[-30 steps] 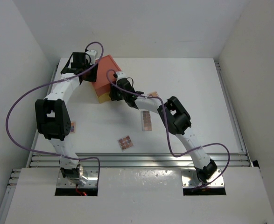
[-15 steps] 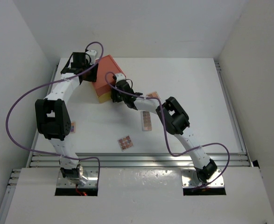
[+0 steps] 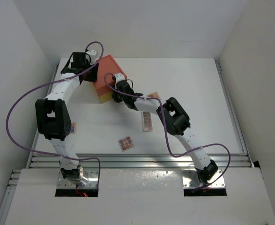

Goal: Organize the makeup

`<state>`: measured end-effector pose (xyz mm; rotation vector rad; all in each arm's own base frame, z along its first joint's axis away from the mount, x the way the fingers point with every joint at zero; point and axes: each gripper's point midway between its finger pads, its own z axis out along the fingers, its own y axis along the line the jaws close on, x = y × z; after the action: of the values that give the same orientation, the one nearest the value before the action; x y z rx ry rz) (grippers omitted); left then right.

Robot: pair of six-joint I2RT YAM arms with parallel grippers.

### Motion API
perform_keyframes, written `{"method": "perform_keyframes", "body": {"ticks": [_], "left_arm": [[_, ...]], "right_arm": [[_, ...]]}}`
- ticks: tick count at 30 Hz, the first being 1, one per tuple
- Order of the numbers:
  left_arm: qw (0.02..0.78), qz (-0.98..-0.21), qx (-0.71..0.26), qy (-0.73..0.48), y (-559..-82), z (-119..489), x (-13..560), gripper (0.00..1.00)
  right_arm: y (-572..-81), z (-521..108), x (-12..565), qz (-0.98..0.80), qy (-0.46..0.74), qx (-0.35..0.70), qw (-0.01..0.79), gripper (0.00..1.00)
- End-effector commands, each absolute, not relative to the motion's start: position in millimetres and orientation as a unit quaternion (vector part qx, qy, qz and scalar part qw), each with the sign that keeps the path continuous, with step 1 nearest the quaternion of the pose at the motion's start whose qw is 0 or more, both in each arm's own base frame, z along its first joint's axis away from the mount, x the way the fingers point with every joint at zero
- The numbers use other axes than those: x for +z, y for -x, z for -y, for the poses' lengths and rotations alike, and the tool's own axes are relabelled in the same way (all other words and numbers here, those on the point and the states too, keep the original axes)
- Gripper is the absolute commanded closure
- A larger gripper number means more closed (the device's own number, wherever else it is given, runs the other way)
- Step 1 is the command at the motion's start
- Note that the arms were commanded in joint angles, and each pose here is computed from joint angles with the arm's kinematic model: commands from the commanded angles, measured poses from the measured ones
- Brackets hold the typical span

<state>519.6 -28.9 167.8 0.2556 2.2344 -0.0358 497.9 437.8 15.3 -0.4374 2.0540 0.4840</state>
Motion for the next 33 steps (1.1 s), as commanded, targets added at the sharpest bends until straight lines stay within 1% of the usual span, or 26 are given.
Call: {"method": "perform_keyframes", "body": {"ticks": [1, 2, 3, 5, 6, 8, 10, 12, 15, 16, 18, 19, 20, 22, 24, 25, 27, 28, 29, 31, 32, 33], "left_arm": [[0.365, -0.925, -0.032, -0.102, -500, 31, 129, 0.52], [0.365, -0.925, -0.032, -0.102, -500, 31, 129, 0.52], [0.365, -0.925, -0.032, -0.102, -500, 31, 129, 0.52], [0.365, -0.925, -0.032, -0.102, -500, 31, 129, 0.52], [0.365, -0.925, -0.032, -0.102, -500, 31, 129, 0.52], [0.365, -0.925, -0.032, -0.102, -500, 31, 129, 0.52], [0.365, -0.925, -0.034, -0.097, -500, 32, 129, 0.52], [0.356, -0.929, -0.035, -0.097, -498, 32, 124, 0.52], [0.361, -0.927, -0.033, -0.093, -501, 27, 127, 0.52], [0.361, -0.927, -0.033, -0.093, -501, 27, 127, 0.52], [0.361, -0.927, -0.033, -0.093, -503, 27, 126, 0.52], [0.361, -0.927, -0.033, -0.093, -503, 27, 126, 0.52], [0.361, -0.928, -0.033, -0.084, -503, 23, 129, 0.52], [0.357, -0.930, -0.033, -0.084, -503, 23, 124, 0.52], [0.357, -0.930, -0.033, -0.084, -503, 23, 124, 0.52], [0.357, -0.930, -0.033, -0.084, -503, 23, 124, 0.52], [0.357, -0.930, -0.033, -0.084, -503, 23, 124, 0.52], [0.357, -0.930, -0.033, -0.084, -503, 23, 124, 0.52], [0.357, -0.930, -0.033, -0.084, -503, 23, 124, 0.52], [0.357, -0.930, -0.033, -0.084, -503, 23, 124, 0.52], [0.357, -0.930, -0.033, -0.084, -503, 23, 124, 0.52], [0.362, -0.928, -0.033, -0.084, -503, 23, 129, 0.52]], "right_arm": [[-514, -446, 71, -0.802, 0.176, 0.209, 0.531, 0.84], [-514, -446, 73, -0.801, 0.178, 0.209, 0.532, 0.87], [-514, -445, 73, -0.801, 0.181, 0.205, 0.533, 0.95], [-510, -442, 67, -0.804, 0.187, 0.200, 0.528, 1.00], [-510, -440, 77, -0.798, 0.187, 0.203, 0.536, 1.00], [-502, -436, 69, -0.802, 0.198, 0.200, 0.527, 1.00], [-493, -432, 76, -0.797, 0.210, 0.201, 0.530, 1.00], [-478, -424, 76, -0.797, 0.223, 0.203, 0.524, 1.00], [-451, -412, 59, -0.804, 0.247, 0.203, 0.502, 1.00], [-447, -411, 76, -0.796, 0.250, 0.210, 0.510, 1.00], [-427, -406, 74, -0.796, 0.264, 0.219, 0.500, 1.00], [-422, -403, 72, -0.798, 0.266, 0.218, 0.496, 1.00], [-407, -397, 55, -0.805, 0.276, 0.215, 0.479, 1.00], [-404, -396, 65, -0.799, 0.271, 0.220, 0.489, 0.99], [-407, -396, 59, -0.803, 0.267, 0.219, 0.485, 0.88], [-410, -398, 59, -0.804, 0.263, 0.220, 0.485, 0.78], [-430, -407, 73, -0.798, 0.250, 0.226, 0.500, 0.69], [-438, -416, 76, -0.794, 0.248, 0.229, 0.506, 0.67], [-444, -417, 69, -0.796, 0.247, 0.225, 0.505, 0.59], [-465, -430, 92, -0.784, 0.236, 0.227, 0.527, 0.55], [-471, -429, 71, -0.794, 0.234, 0.219, 0.516, 0.53], [-475, -429, 68, -0.799, 0.227, 0.216, 0.513, 0.53]]}}
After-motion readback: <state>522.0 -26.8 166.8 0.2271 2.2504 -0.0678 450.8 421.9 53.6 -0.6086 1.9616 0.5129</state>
